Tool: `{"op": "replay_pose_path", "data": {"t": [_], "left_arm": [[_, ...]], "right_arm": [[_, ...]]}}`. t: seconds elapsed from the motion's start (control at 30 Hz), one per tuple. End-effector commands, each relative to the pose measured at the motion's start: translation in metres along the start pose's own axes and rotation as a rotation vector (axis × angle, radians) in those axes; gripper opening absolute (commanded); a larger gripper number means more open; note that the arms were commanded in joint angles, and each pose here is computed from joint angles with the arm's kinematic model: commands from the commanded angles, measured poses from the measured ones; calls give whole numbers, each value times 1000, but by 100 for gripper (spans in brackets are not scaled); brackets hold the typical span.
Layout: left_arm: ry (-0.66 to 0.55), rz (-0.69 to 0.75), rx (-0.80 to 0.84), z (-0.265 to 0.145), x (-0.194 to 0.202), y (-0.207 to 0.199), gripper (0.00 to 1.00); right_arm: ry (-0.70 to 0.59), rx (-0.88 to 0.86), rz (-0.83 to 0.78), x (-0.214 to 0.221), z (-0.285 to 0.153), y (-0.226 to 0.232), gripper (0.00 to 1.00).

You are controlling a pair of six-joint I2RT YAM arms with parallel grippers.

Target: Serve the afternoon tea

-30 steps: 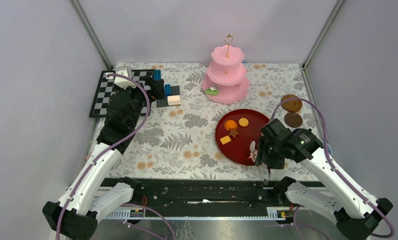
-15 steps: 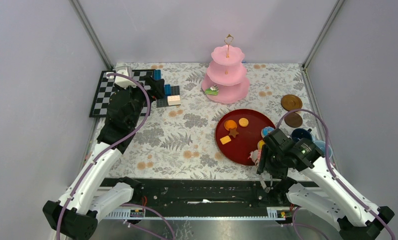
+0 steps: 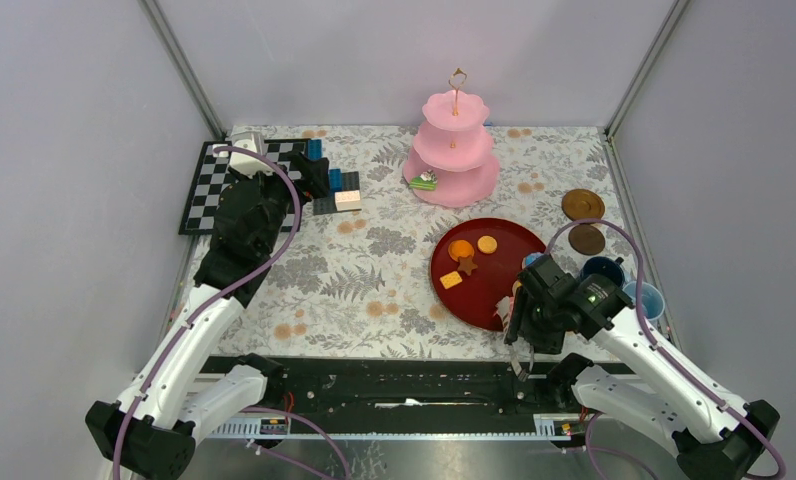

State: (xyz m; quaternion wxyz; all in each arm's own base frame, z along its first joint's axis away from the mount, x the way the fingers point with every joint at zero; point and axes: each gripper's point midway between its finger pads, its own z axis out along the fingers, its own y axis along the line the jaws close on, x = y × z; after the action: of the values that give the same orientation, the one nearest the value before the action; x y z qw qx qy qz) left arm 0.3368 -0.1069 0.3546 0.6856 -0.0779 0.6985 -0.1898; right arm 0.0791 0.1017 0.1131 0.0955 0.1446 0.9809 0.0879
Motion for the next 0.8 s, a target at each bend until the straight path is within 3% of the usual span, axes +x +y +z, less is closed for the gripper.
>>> {"op": "replay_pose_path", "data": {"t": [0.0,0.33,0.77], "left_arm": [[-52,-18,30,-2,-23,-10,99],[-43,-18,34,0,-20,-11,99],[-40,-16,33,0,-19,-11,99]], "right_arm": [[-42,21,2,-8,4,-4,58],[-101,-31,-28,-23,-2,11,40],[-189,-167,-65,-55,-12,58,34]]}}
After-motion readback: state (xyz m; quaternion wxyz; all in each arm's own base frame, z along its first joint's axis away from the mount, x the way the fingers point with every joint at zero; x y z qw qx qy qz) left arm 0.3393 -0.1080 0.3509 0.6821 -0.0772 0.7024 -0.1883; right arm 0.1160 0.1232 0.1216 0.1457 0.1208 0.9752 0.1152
